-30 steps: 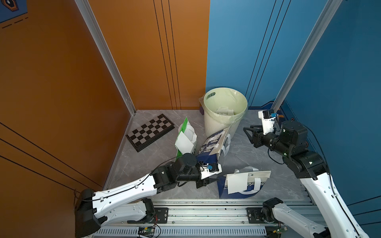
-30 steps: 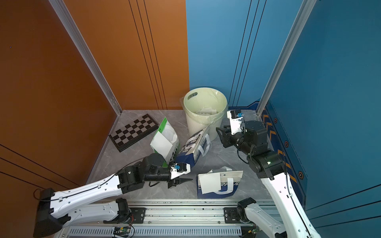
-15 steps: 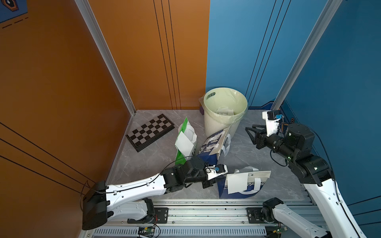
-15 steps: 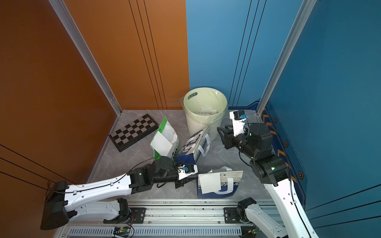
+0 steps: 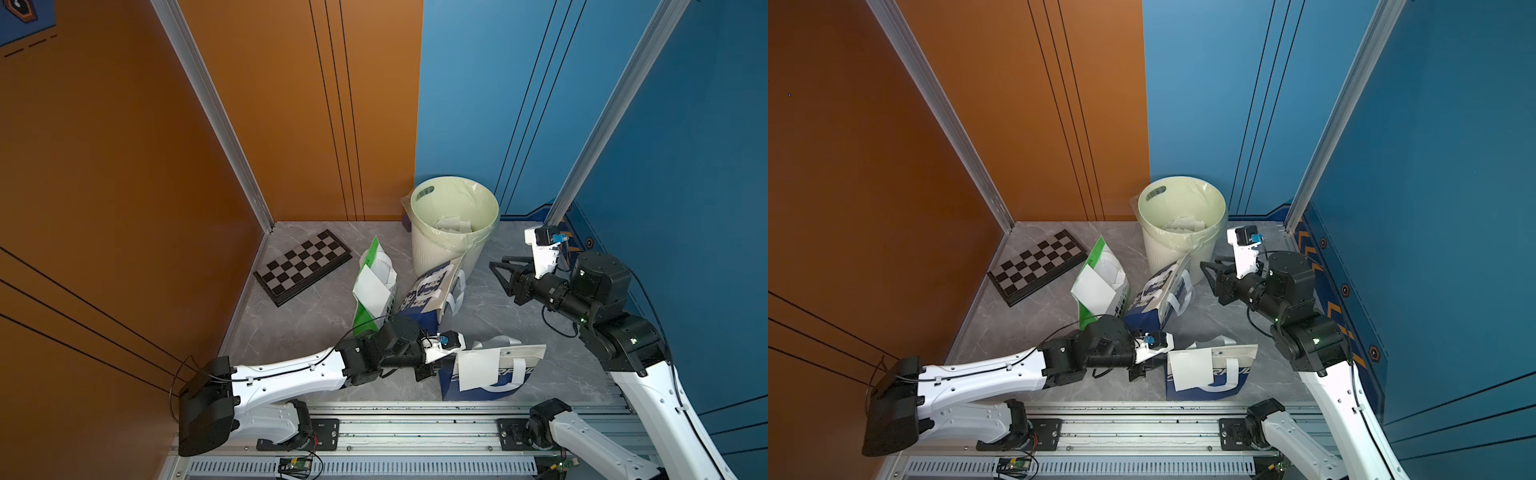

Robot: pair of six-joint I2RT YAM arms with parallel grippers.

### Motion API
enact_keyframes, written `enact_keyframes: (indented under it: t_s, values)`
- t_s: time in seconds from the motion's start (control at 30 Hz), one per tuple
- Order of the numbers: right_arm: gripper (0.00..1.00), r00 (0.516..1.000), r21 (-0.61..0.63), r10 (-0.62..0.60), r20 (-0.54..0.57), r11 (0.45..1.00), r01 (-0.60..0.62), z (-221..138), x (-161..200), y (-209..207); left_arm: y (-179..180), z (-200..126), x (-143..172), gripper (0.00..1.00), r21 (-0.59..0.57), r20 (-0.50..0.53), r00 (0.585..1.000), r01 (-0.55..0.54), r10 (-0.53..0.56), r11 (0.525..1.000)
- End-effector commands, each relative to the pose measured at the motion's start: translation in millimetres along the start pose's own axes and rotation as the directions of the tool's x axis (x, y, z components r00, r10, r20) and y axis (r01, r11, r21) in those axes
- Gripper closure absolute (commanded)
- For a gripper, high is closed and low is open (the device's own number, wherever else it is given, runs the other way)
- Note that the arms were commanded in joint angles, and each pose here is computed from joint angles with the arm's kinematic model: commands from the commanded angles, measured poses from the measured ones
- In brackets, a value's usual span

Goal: Shred takeout receipts and throw away
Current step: Pick up the takeout bag at the center of the board.

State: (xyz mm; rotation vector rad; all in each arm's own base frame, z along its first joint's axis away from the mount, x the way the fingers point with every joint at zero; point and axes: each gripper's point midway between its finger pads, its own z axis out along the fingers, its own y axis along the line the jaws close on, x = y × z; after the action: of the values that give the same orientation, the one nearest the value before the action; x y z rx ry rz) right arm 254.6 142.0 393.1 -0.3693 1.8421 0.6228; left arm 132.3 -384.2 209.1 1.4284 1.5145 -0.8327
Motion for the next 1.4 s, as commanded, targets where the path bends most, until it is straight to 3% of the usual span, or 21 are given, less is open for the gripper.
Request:
enact_keyframes:
  t_s: [0.0, 0.23, 0.37, 0.53, 0.67, 0.8, 1.0, 1.23, 1.37]
  values:
    - [0.57, 1.0, -0.04, 0.021, 0.014, 0.999, -0.021, -3, -1, 8, -6, 1, -21, 0.76, 0.059, 0.062, 0.998, 0.0, -0.003, 0.998]
    - [0.57, 0.999, -0.017, 0.031, 0.018, 0.999, -0.03, -5, 2, 4, -5, 3, -36, 0.96, 0.098, 0.111, 0.993, 0.029, -0.04, 0.995]
    - [0.58, 0.998, -0.023, 0.057, 0.041, 0.998, -0.056, -12, -5, 5, 2, 4, -42, 0.99, 0.081, 0.118, 0.991, 0.059, -0.069, 0.995]
    - [0.55, 0.989, -0.016, 0.138, 0.044, 0.99, -0.138, -18, -3, 0, 32, 4, -53, 1.0, -0.077, 0.166, 0.98, 0.123, -0.109, 0.989]
    - [0.52, 0.957, 0.03, 0.29, 0.004, 0.957, -0.29, -19, 28, -18, 55, 10, -60, 1.0, -0.22, 0.213, 0.97, 0.164, -0.117, 0.962]
    - [0.49, 0.896, 0.028, 0.443, -0.035, 0.896, -0.443, -28, 56, -22, 66, 17, -70, 1.0, -0.253, 0.291, 0.945, 0.227, -0.149, 0.94]
    - [0.39, 0.831, 0.047, 0.551, -0.073, 0.834, -0.549, -42, 81, -21, 75, 24, -86, 1.0, -0.249, 0.388, 0.897, 0.324, -0.212, 0.913]
    - [0.3, 0.815, 0.062, 0.564, -0.132, 0.826, -0.561, -56, 98, -12, 76, 36, -97, 1.0, -0.231, 0.474, 0.834, 0.427, -0.283, 0.874]
    - [0.28, 0.837, 0.114, 0.539, -0.097, 0.841, -0.528, -70, 99, -15, 87, 36, -102, 1.0, -0.252, 0.529, 0.778, 0.524, -0.337, 0.814]
